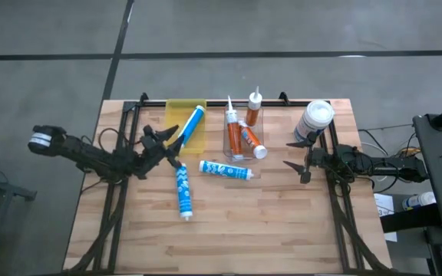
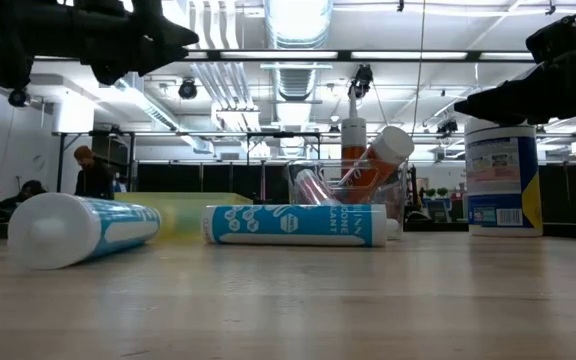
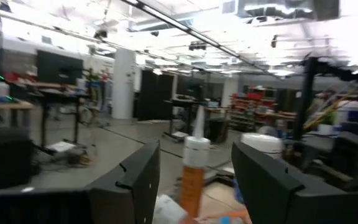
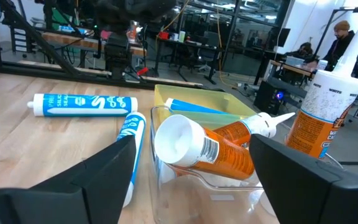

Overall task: Pick & place silicon tubes, Sealant and Lysol wipes
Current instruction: Put the bottom blue sealant into the yellow bin

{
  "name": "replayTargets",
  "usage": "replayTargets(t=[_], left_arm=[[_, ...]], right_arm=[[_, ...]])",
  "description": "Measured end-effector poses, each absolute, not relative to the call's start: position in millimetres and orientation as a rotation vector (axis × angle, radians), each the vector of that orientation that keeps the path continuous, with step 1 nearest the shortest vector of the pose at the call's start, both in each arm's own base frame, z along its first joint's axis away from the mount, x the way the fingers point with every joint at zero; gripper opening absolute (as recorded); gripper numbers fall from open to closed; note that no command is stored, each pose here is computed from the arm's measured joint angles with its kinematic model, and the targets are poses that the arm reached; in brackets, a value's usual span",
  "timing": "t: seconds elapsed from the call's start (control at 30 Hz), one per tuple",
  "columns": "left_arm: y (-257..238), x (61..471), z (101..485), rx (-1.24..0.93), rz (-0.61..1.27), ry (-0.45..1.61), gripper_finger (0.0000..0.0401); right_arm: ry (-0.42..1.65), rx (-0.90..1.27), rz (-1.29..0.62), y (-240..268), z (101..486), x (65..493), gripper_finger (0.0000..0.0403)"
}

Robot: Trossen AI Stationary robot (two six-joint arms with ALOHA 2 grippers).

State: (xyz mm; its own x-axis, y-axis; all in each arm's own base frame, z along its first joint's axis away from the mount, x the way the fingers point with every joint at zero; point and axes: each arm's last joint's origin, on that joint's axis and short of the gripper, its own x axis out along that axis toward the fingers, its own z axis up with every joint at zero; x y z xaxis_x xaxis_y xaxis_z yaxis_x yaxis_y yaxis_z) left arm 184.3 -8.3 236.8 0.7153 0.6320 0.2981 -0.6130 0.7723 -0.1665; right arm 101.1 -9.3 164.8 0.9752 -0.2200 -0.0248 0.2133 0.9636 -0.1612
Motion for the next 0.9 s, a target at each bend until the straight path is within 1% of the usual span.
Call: replayTargets(t=[0.17,0.43,0.5,0.63,0.73,0.8,0.9], left_arm=[[-20.8,185.8,233.2,-0.133,0.608,-0.331,0.0193],[-47.0,188.1,226.7,-0.292,0.451,-0.257,0.0193],[-54.0,188.4,223.9,-0.354,0.365,-0.234,0.0193],[-68.7,188.9,221.3,-0.501,0.080,-0.194,0.0193],[-84.4,189.3,213.1,-0.548,-0.078,-0.119,0.0193],[-97.8,190.2,203.6,-0.546,-0.119,-0.056,0.0193],[-117.0,197.0,196.3,-0.580,-0.094,-0.008,0.0193]], right_arm=[[0.043,-0.159,-0.220,-9.3,164.7,101.1,0.0306],[0.043,-0.159,-0.219,-9.2,164.7,101.1,0.0317],[0.043,-0.159,-0.220,-9.3,164.7,101.1,0.0319],[0.043,-0.159,-0.219,-9.2,164.8,101.1,0.0319],[0.043,-0.159,-0.219,-9.2,164.7,101.1,0.0316],[0.043,-0.159,-0.220,-9.3,164.7,101.1,0.0313],[0.043,-0.159,-0.219,-9.2,164.7,101.1,0.0310]])
